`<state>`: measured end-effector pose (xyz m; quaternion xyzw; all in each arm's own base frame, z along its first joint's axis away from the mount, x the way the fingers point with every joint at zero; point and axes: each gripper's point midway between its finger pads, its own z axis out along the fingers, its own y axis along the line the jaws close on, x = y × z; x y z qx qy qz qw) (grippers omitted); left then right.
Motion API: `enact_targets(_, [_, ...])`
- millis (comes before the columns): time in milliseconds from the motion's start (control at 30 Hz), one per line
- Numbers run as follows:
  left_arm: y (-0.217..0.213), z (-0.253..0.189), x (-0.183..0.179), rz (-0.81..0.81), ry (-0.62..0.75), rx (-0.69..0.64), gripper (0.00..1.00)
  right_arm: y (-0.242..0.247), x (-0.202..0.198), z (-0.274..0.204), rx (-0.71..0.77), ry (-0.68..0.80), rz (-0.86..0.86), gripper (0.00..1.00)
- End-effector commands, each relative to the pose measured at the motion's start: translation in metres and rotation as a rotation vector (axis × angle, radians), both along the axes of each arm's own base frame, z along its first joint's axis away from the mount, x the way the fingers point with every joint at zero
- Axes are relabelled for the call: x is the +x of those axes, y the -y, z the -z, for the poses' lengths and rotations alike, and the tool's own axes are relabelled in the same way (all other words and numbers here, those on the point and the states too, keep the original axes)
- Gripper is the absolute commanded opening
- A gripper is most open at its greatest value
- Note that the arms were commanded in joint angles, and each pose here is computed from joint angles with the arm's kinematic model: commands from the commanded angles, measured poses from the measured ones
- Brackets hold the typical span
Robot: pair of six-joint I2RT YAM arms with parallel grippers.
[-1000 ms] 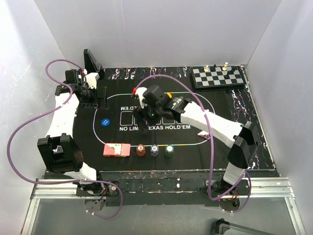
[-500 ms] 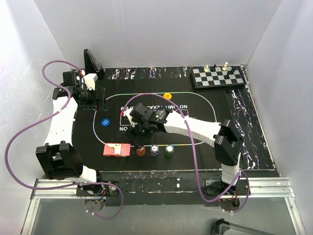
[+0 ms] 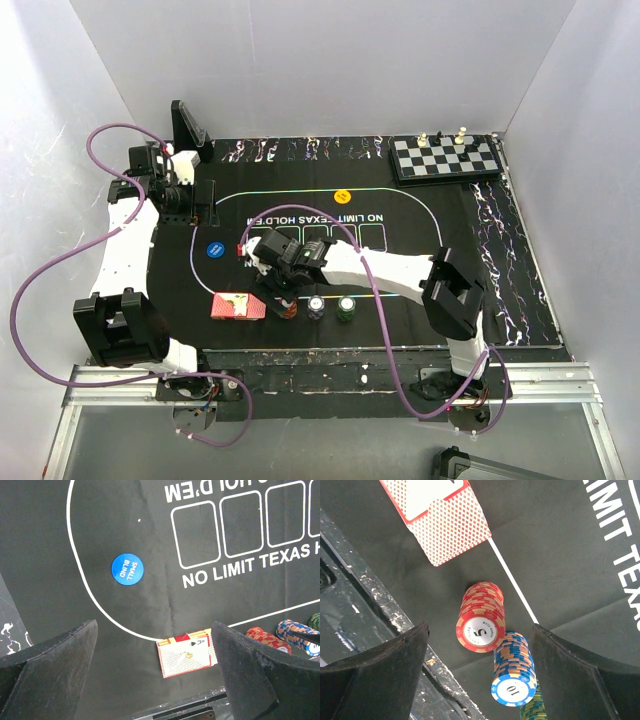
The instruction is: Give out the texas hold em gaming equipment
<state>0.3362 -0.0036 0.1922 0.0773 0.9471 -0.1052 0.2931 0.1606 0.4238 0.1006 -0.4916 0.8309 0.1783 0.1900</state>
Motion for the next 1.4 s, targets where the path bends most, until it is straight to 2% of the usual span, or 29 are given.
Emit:
enact_targets(0, [-0.001, -0.009, -0.005, -0.012, 0.026, 0.003, 0.98, -0.003, 0.012, 0.008, -0.012, 0.079, 0.008, 0.89])
enact_targets(433, [-0.003, -0.014, -0.004, -0.016, 0.038, 0.009, 0.98, -0.004, 0.003, 0.037, -0.031, 0.026, -0.014, 0.75])
enact_targets(733, [-0.004, -0.015, -0.003, -0.021, 0.036, 0.015, 0.98, -0.005, 0.001, 0.040, -0.033, 0.016, -0.026, 0.65])
enact_targets(1000, [-0.004, -0.015, -0.004, -0.013, 0.026, 0.014, 0.98, -0.005, 0.002, 0.027, -0.019, 0.031, -0.024, 0.65])
enact_targets(1367, [-0.002, -0.016, -0.007, -0.004, 0.029, 0.012, 0.98, -0.002, 0.005, 0.016, -0.007, 0.053, -0.014, 0.70])
